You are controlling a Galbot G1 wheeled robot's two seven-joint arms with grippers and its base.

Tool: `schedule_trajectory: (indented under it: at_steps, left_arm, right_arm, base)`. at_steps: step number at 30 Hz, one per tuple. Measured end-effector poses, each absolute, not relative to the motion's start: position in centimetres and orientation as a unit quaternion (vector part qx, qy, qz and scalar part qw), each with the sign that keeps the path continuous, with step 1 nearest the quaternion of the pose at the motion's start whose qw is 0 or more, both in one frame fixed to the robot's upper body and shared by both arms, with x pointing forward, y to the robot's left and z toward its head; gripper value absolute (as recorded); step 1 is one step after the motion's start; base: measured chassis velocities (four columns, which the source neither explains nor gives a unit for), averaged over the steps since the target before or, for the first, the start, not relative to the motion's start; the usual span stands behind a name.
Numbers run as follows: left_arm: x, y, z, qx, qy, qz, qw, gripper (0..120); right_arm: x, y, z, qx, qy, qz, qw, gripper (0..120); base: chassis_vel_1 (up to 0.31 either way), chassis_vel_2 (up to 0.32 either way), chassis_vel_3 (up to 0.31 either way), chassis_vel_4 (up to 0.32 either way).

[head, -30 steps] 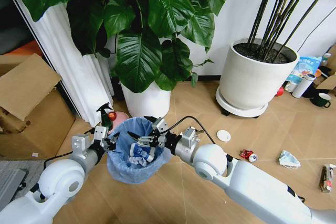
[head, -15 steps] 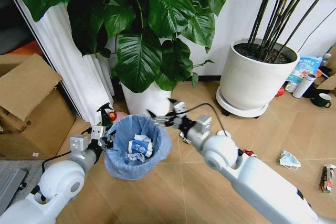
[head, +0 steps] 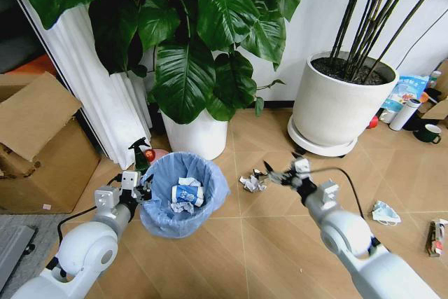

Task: Pick up the trash bin and place the garbage on the floor into it.

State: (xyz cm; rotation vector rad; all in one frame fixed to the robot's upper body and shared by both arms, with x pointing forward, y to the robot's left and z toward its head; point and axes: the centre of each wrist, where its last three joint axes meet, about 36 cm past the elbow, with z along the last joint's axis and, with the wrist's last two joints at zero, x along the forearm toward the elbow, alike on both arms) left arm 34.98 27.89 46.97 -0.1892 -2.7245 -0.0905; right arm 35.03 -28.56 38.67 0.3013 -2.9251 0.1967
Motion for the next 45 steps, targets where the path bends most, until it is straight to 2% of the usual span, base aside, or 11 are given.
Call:
schedule_trajectory:
  at_steps: [15, 27, 31, 35, 39, 45]
  left_arm:
    - [34.0, 27.1, 47.0, -0.077, -0.975, -0.033, 0.206, 1]
    - [33.7, 27.0, 47.1, -0.08, -0.976, -0.035, 0.2, 1]
    - [33.7, 27.0, 47.1, -0.078, -0.976, -0.035, 0.2, 1]
    - [33.5, 27.0, 47.2, -0.078, -0.976, -0.035, 0.202, 1]
    - [33.1, 26.8, 47.3, -0.079, -0.976, -0.033, 0.202, 1]
    - [32.5, 26.6, 47.3, -0.075, -0.976, -0.031, 0.204, 1]
  right_arm:
    - [31.2, -30.1, 36.9, 0.069, -0.989, 0.081, 0.1, 100]
    - [31.0, -29.4, 36.2, 0.074, -0.989, 0.078, 0.102, 100]
    - [31.3, -29.9, 35.3, 0.087, -0.986, 0.084, 0.113, 100]
    - [32.6, -32.1, 33.7, 0.132, -0.977, 0.108, 0.129, 100]
    - [34.8, -35.4, 31.0, 0.206, -0.953, 0.134, 0.175, 100]
    - [37.1, -35.2, 26.9, 0.242, -0.937, 0.127, 0.219, 100]
  base:
    - [-0.03, 0.029, 0.035, -0.024]
    - [-0.191, 0.188, 0.19, -0.2]
    - [-0.157, 0.205, 0.178, -0.177]
    - [-0.064, 0.077, 0.022, -0.04]
    - [0.035, -0.057, -0.024, 0.036]
    - [0.009, -0.018, -0.014, 0.018]
